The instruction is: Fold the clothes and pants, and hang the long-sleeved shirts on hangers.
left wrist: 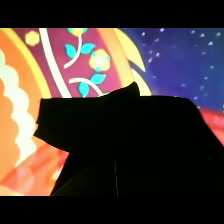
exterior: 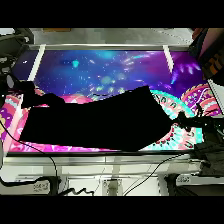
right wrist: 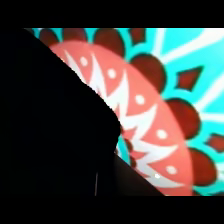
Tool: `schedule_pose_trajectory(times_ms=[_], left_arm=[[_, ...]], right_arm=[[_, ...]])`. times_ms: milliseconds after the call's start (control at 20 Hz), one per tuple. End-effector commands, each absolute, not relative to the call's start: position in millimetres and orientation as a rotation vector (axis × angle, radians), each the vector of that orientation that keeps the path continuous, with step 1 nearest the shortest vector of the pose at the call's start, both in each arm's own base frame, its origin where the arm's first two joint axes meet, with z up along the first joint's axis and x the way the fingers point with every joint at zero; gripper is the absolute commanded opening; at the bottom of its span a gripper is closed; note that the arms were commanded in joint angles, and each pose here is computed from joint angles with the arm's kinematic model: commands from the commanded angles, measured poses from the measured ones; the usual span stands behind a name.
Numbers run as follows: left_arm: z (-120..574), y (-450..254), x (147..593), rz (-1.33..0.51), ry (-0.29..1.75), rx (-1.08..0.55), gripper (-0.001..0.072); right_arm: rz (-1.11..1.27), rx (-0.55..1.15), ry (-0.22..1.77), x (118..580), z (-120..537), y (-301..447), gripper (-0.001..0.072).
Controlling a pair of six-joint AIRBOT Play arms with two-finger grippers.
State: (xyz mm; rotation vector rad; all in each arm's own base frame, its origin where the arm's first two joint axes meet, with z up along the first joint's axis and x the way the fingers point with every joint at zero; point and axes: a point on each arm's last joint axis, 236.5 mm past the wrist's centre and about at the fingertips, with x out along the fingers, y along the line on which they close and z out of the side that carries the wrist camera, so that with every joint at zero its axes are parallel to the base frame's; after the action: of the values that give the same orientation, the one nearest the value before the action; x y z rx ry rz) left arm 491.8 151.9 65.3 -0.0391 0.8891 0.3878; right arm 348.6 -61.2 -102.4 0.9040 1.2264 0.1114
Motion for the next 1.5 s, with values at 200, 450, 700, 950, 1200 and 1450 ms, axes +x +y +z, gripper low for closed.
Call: schedule_pose_trajectory(times_ms=[200,450,700,950,1200,1450], left_arm=[[120,107,551,0.256,0.587,0.013,0.0009],[117,99,551,0.242,0.6,0.017,0.0009],[67,87,527,0.223,0.824,0.08,0.001],[15,88,503,0.201,1.033,0.152,0.001],[-11,108,477,0.251,1.177,0.176,0.0011],[-50,108,465,0.247,1.294,0.169,0.0011]], right_arm=[[-0.187,0.681,1.116,345,-37,-148,0.0013],[-0.428,0.602,1.195,249,-9,-192,0.0013],[-0.428,0.611,1.205,229,-5,-175,0.0014],[-0.432,0.591,1.236,222,-10,-176,0.0014],[-0.442,0.568,1.294,208,-14,-176,0.0014],[-0.444,0.567,1.286,210,-13,-177,0.0014]])
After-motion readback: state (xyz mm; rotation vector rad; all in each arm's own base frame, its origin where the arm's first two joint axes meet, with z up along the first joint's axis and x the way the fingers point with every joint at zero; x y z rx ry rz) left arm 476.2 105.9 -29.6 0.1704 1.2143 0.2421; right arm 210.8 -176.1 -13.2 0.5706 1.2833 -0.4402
